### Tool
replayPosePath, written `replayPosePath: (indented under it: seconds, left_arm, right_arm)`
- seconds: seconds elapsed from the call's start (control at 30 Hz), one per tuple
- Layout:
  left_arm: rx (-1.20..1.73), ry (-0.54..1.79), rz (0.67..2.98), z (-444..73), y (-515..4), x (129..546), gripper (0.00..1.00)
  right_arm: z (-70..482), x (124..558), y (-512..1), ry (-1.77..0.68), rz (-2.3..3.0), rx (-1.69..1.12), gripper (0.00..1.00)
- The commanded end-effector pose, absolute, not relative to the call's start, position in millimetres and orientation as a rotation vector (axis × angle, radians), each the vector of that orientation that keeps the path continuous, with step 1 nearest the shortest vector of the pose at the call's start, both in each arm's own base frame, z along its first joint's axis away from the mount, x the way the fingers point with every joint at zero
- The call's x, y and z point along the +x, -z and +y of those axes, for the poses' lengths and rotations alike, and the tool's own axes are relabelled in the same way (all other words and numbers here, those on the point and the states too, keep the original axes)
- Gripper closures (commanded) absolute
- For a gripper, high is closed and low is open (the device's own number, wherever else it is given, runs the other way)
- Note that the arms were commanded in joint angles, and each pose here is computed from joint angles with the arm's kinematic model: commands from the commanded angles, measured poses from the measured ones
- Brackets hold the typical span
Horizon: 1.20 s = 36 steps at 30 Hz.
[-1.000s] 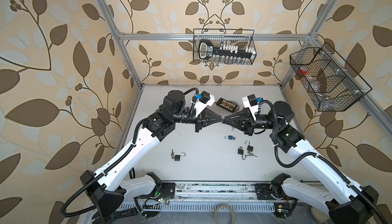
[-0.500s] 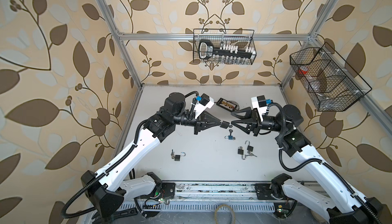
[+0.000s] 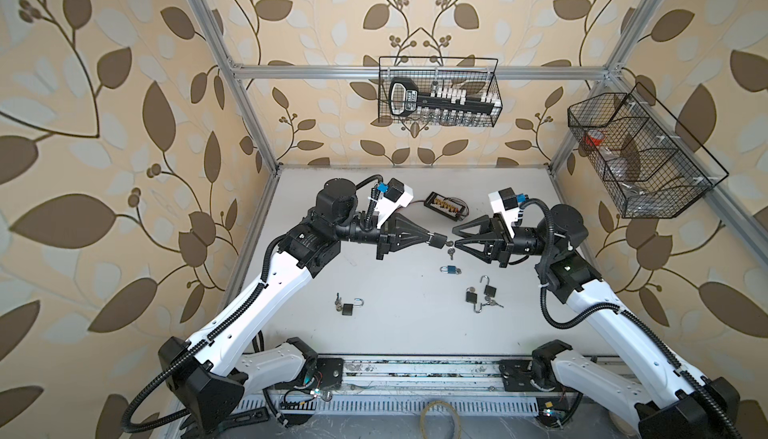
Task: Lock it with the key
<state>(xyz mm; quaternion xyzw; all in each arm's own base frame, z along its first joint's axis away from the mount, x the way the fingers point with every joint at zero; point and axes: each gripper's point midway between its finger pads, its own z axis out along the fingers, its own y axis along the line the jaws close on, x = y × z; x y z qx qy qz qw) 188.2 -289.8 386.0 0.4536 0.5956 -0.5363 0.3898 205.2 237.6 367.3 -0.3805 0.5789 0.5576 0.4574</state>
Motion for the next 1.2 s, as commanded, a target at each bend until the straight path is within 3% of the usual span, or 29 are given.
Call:
replayPosePath:
  seconds: [0.0, 0.5, 1.03, 1.17]
  left_arm:
    - [1.194, 1.38, 1.407, -286, -405, 175, 1.0]
    - [1.208, 1.395, 1.413, -288, -403, 175, 1.0]
    - [1.2, 1.367, 1.413, -286, -404, 175, 1.0]
    - [1.192, 1.352, 1.412, -284, -405, 175, 1.0]
  right_arm:
    - [240, 199, -372, -1.389, 1.408, -0.991, 0.61]
    - [248, 194, -380, -1.408, 1.369, -1.014, 0.74]
    - [250, 193, -376, -1.404, 1.38, -1.019, 0.99]
    - [249, 192, -374, -1.399, 1.382, -1.022, 1.0]
